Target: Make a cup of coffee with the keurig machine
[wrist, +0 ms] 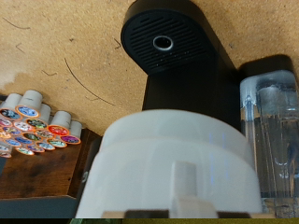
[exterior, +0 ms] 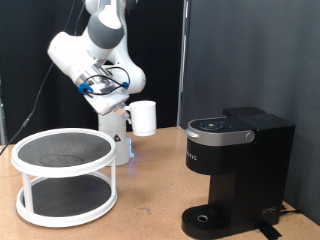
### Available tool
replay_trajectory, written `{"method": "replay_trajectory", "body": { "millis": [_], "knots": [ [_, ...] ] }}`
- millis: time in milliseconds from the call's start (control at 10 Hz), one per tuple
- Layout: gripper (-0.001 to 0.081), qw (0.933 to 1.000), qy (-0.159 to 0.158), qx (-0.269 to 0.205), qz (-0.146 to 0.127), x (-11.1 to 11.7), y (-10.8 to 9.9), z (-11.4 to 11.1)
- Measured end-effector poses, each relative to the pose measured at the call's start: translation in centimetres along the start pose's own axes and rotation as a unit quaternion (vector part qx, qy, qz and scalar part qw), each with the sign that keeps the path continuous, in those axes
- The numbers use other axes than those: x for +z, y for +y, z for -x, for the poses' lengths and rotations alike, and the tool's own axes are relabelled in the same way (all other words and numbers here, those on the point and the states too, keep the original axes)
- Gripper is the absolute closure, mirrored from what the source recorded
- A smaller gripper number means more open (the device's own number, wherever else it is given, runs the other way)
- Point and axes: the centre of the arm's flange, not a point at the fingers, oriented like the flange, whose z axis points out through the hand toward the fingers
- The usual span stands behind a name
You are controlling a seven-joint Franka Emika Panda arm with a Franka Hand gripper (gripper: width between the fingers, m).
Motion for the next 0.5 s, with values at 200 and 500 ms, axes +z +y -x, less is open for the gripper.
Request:
{"method": "replay_trajectory", "body": {
  "millis": [200,500],
  "knots": [
    [0.0803,1.0000,0.005,0.000,-0.003,0.76,-0.03,0.41],
    [0.0803,0.9997,0.024,0.003,-0.003,1.40,-0.21,0.62]
  ]
}}
